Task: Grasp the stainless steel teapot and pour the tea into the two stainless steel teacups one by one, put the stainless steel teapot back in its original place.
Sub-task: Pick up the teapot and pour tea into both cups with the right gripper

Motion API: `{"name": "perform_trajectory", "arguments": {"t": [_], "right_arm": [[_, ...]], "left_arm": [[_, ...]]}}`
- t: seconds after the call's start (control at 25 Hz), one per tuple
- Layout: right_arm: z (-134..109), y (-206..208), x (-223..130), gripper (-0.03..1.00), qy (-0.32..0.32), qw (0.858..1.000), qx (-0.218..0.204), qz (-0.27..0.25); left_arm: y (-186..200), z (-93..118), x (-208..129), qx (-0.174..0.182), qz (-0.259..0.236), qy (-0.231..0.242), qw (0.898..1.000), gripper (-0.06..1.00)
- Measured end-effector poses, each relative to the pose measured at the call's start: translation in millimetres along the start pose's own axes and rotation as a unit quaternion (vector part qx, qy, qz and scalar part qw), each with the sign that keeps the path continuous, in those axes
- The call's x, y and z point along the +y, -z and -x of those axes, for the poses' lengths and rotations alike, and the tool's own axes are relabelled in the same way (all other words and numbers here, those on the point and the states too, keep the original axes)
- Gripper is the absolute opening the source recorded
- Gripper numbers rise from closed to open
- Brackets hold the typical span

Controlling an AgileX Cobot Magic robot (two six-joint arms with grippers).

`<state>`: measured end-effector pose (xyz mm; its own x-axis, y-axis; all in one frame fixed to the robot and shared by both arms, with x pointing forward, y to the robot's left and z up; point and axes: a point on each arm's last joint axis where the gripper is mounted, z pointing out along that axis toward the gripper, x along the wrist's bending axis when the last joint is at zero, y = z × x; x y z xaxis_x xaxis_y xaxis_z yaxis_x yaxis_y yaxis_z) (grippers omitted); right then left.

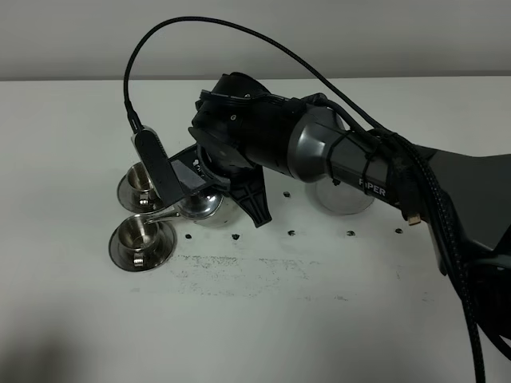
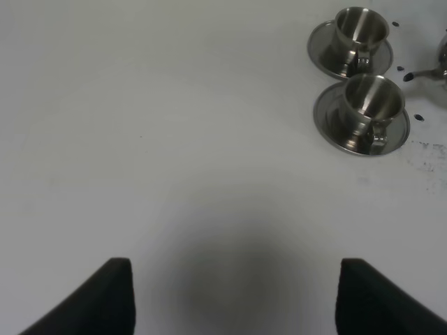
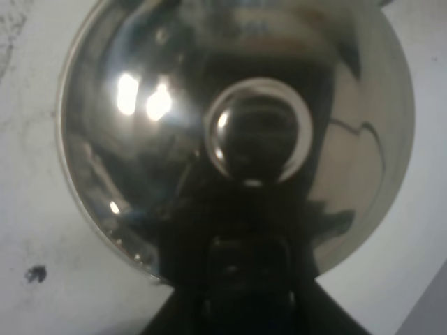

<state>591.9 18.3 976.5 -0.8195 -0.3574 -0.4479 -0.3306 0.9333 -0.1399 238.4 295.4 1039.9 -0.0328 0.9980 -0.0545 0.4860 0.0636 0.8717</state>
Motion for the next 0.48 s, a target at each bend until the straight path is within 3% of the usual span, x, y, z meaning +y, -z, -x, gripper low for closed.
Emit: {"name": "perform_trajectory", "arguments": {"t": [0.48], "right_arm": [[-1,-3,14,0.19,0.043,0.998,-0.033,-0.020]], "left_arm": [[0,0,0,0.000,0.000,0.000,1.000,0.59]]}}
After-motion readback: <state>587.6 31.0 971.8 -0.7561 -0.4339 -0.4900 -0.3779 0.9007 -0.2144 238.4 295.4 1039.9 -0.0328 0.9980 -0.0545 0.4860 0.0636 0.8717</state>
